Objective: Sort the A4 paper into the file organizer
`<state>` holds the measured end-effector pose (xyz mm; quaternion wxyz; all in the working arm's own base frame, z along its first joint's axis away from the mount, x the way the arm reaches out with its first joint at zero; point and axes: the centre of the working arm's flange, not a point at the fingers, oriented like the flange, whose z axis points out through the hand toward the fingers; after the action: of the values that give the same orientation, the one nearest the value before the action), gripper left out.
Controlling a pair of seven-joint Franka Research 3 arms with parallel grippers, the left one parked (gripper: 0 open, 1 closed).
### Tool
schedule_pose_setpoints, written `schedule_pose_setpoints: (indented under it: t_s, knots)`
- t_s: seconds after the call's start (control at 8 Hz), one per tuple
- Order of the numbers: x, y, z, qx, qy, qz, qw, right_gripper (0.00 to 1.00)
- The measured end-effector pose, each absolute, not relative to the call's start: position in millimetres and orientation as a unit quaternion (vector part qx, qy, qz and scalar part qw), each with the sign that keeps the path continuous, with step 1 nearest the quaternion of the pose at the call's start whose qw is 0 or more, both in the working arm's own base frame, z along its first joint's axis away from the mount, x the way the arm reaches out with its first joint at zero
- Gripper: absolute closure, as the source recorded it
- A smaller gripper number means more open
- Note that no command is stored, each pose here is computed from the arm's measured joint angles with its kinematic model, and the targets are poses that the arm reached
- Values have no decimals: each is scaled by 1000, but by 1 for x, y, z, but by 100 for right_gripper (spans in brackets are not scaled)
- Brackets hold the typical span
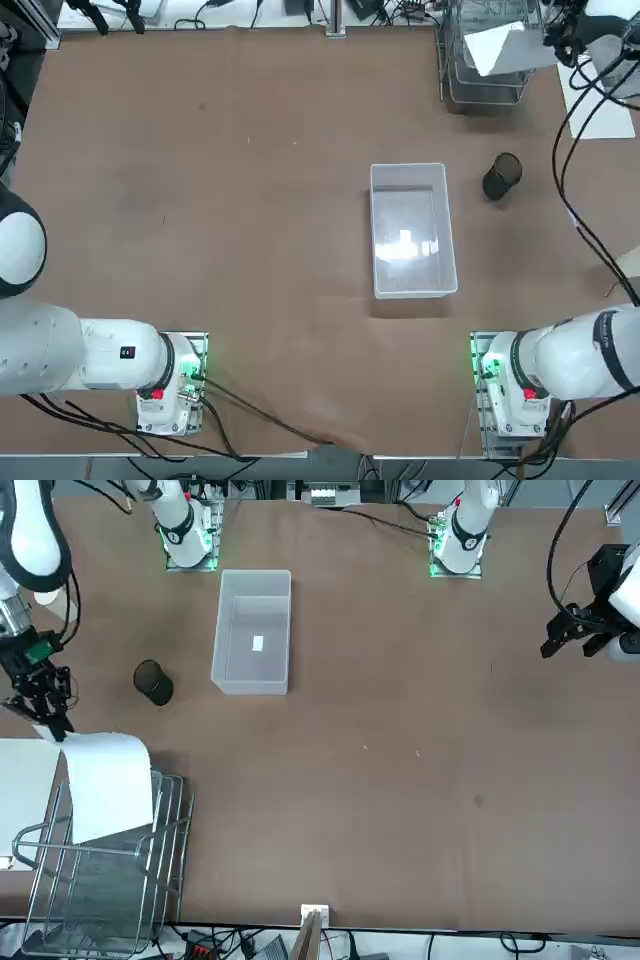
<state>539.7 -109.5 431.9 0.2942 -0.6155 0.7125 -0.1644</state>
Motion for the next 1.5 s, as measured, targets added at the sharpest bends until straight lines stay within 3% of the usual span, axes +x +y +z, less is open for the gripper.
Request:
schedule_pose_setpoints:
  t_s: [1.5]
  knots:
    - [580, -87, 422, -689, 647, -192, 264, 99]
